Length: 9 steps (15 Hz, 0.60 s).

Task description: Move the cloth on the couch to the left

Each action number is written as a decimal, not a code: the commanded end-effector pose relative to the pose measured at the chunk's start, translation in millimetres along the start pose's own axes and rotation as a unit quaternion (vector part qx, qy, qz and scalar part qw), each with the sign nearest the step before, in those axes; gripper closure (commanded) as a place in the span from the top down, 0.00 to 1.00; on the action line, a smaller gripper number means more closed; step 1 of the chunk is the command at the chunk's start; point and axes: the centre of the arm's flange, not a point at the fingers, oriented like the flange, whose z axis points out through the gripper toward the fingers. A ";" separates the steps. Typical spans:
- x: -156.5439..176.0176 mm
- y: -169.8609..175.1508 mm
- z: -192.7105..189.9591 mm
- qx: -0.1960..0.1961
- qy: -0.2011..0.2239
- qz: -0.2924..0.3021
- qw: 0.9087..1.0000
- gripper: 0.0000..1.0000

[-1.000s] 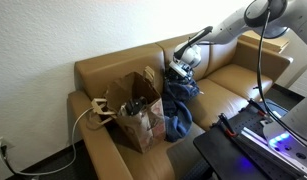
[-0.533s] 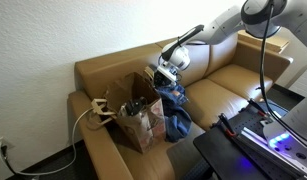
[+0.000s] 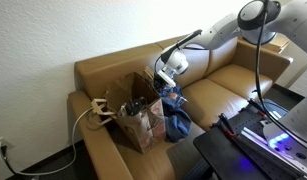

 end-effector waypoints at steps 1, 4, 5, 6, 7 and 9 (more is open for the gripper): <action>-19.4 -8.3 31.9 0.033 -0.086 -0.021 0.996 0.01; -39.7 -10.9 47.2 0.035 -0.150 -0.045 0.987 0.01; -41.6 -10.7 50.4 0.033 -0.173 -0.050 0.983 0.01; -43.7 -10.9 51.7 0.026 -0.197 -0.055 0.978 0.01; -43.8 -11.1 51.9 0.009 -0.217 -0.062 0.974 0.30; -46.6 -12.2 52.5 -0.042 -0.190 -0.084 0.977 0.37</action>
